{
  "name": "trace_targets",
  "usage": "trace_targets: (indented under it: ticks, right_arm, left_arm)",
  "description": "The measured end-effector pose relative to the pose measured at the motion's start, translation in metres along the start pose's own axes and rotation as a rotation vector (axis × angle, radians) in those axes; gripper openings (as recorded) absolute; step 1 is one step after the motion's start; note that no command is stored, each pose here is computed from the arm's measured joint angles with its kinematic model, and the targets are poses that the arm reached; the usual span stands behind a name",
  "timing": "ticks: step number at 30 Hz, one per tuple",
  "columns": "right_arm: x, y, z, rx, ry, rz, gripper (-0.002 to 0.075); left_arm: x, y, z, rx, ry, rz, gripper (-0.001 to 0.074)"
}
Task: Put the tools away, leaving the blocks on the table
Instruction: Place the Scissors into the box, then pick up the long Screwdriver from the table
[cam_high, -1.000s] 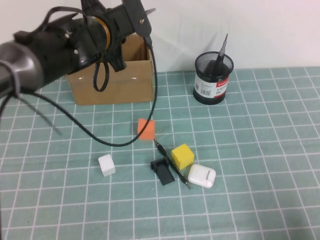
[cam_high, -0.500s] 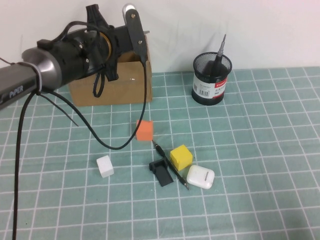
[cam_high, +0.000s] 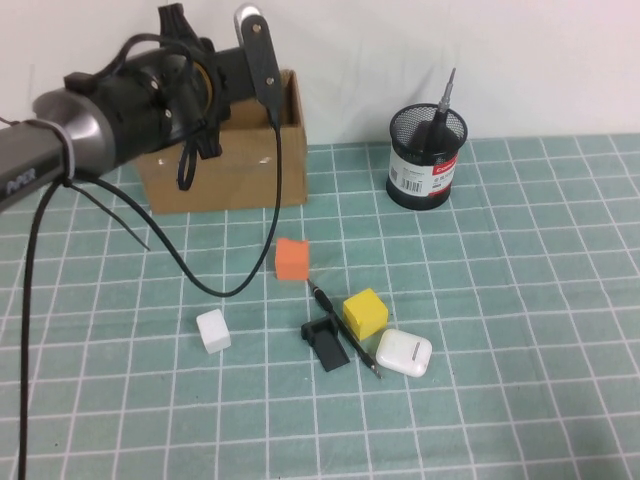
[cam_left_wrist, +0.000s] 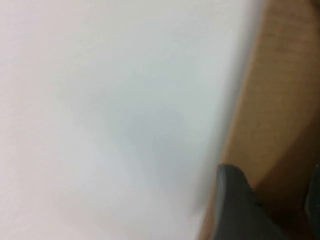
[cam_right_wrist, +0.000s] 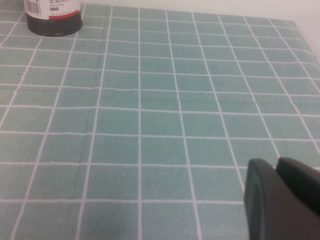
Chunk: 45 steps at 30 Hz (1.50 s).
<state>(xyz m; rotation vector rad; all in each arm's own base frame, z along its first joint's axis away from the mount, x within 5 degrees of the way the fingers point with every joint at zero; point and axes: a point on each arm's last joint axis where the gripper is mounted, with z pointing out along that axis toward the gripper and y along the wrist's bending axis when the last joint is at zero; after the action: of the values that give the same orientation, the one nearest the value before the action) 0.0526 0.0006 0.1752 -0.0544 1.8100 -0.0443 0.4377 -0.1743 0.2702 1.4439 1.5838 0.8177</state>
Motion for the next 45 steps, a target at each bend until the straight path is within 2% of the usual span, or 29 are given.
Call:
trace_targets:
  ticks: [5,8,11,14,18,21,26,35,38,45]
  right_arm:
    - [0.0,0.0,0.0,0.0,0.0,0.0,-0.0007]
    - [0.0,0.0,0.0,0.0,0.0,0.0,-0.0007]
    - [0.0,0.0,0.0,0.0,0.0,0.0,-0.0007]
    - [0.0,0.0,0.0,0.0,0.0,0.0,-0.0007]
    - [0.0,0.0,0.0,0.0,0.0,0.0,-0.0007]
    - [0.0,0.0,0.0,0.0,0.0,0.0,-0.0007]
    - [0.0,0.0,0.0,0.0,0.0,0.0,-0.0007]
    - [0.0,0.0,0.0,0.0,0.0,0.0,-0.0007]
    - [0.0,0.0,0.0,0.0,0.0,0.0,-0.0007]
    - [0.0,0.0,0.0,0.0,0.0,0.0,-0.0007]
  left_arm:
    - [0.002,0.015,-0.018,-0.018,0.017,-0.059,0.0286]
    - [0.0,0.025,-0.041,-0.008,0.028,-0.18,0.028]
    - [-0.001,0.03,-0.077,0.028,-0.007,-0.406,0.0213]
    - [0.006,0.03,-0.121,0.057,-0.076,-0.628,0.0086]
    - [0.029,0.017,-0.177,0.077,-0.128,-0.826,0.0014]
    - [0.046,-0.002,-0.203,0.094,-0.14,-0.922,0.0003]
    - [0.064,-0.021,-0.234,0.115,-0.162,-1.095,0.0]
    - [0.092,-0.068,-0.267,0.208,-0.106,-1.257,0.0]
    - [0.103,-0.075,-0.284,0.208,-0.097,-1.307,-0.0001]
    - [0.113,-0.075,-0.302,0.176,-0.105,-1.317,-0.0001]
